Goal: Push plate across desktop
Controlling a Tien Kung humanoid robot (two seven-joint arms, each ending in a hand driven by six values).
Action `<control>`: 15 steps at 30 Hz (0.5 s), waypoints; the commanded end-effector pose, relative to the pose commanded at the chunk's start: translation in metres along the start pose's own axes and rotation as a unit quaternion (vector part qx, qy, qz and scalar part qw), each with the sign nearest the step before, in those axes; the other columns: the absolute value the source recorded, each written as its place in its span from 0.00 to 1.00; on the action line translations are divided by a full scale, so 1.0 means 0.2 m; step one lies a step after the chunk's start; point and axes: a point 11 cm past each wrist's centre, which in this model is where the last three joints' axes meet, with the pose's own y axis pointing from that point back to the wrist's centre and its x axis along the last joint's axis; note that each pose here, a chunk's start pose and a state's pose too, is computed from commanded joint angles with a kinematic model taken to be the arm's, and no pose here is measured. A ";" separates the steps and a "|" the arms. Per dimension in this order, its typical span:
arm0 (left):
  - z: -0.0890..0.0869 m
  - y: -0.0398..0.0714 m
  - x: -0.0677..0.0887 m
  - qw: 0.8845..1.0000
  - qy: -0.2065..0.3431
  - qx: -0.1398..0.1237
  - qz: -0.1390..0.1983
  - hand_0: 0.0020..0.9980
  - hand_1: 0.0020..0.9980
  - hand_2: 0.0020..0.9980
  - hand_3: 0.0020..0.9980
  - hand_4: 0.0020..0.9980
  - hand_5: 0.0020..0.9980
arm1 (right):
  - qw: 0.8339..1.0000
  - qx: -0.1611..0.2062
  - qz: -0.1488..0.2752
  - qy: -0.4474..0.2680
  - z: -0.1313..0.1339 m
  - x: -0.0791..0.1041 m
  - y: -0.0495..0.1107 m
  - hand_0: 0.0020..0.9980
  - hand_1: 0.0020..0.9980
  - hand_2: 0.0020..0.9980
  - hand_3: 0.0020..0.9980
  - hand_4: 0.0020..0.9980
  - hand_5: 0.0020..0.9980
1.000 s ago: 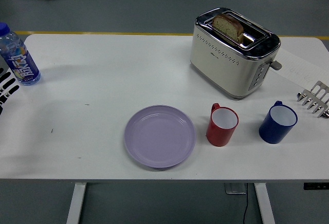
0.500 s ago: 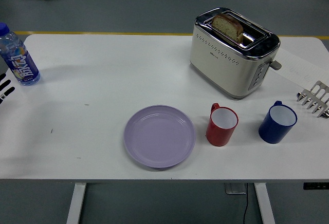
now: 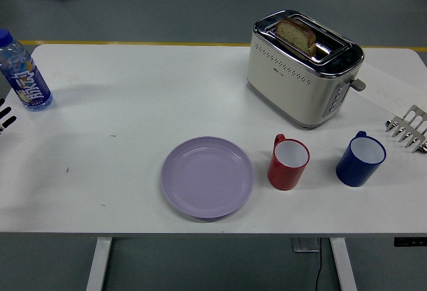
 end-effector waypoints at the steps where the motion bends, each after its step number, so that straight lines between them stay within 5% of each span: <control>1: 0.00 0.00 0.00 1.000 0.000 -0.001 0.000 0.73 0.78 0.76 0.71 0.61 1.00 | 1.000 0.000 0.000 0.000 0.00 0.00 0.00 0.65 0.64 0.73 0.79 0.52 0.59; 15: 0.00 0.00 0.01 1.000 -0.001 -0.001 0.002 0.73 0.78 0.76 0.72 0.61 1.00 | 1.000 0.001 -0.001 0.000 0.00 0.00 0.00 0.66 0.64 0.73 0.79 0.52 0.59</control>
